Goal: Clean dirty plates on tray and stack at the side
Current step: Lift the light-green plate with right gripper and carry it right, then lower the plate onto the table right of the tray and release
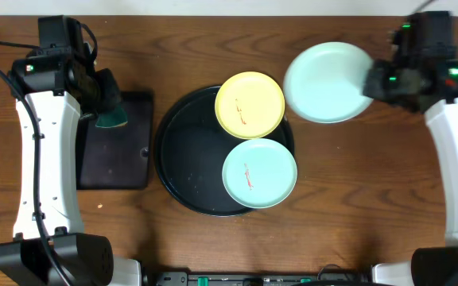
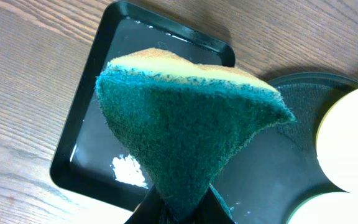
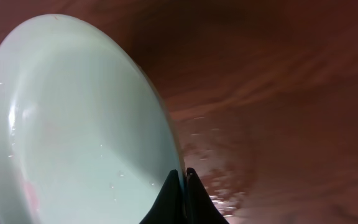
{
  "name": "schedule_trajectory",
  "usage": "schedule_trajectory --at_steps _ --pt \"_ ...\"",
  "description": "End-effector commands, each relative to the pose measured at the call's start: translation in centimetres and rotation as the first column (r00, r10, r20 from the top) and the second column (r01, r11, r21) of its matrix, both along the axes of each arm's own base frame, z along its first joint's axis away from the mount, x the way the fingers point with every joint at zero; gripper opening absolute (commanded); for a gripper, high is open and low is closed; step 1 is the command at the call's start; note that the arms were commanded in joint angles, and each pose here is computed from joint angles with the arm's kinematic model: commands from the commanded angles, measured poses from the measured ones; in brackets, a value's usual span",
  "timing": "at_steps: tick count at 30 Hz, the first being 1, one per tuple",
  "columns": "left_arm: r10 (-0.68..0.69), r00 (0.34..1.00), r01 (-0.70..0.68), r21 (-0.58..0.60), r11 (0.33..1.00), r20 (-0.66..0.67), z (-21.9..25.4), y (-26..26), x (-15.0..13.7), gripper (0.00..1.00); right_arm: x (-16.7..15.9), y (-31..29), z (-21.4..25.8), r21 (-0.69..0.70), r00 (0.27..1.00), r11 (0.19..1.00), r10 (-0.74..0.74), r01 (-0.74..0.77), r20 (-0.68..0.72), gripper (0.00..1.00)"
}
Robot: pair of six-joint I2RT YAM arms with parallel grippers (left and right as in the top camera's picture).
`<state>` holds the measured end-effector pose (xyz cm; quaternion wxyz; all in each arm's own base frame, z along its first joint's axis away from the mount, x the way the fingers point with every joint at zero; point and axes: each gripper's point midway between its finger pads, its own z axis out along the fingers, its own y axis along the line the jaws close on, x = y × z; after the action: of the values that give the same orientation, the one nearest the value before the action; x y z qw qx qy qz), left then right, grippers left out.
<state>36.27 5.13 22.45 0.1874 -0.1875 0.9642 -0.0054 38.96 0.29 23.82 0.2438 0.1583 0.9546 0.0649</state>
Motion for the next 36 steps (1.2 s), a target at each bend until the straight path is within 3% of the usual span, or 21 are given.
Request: schedule_trajectory --at_steps 1,13,21,27,36 --pt "0.010 1.000 -0.010 0.013 1.000 -0.003 0.0 0.4 0.1 0.07 -0.7 -3.2 -2.6 0.008 0.996 0.998 -0.058 0.059 -0.066 0.01" --pt "0.008 1.000 -0.008 0.006 1.000 -0.010 -0.3 0.3 0.3 0.08 -4.1 -5.1 -15.9 0.011 0.976 0.995 -0.096 0.100 -0.197 0.01" --pt "0.008 1.000 -0.008 0.006 1.000 -0.010 -0.3 0.3 0.3 0.08 -5.6 -4.8 -20.0 0.012 0.975 0.995 -0.095 0.099 -0.200 0.01" --pt "0.002 1.000 -0.002 -0.008 1.000 -0.008 -0.3 0.0 0.3 0.08 -5.7 -3.5 -19.7 0.051 0.979 0.999 -0.006 0.017 -0.203 0.18" --pt "-0.006 1.000 0.005 -0.027 1.000 -0.013 -0.5 -0.3 0.2 0.08 -4.3 1.8 -12.1 0.176 0.956 0.965 0.228 -0.196 -0.186 0.38"
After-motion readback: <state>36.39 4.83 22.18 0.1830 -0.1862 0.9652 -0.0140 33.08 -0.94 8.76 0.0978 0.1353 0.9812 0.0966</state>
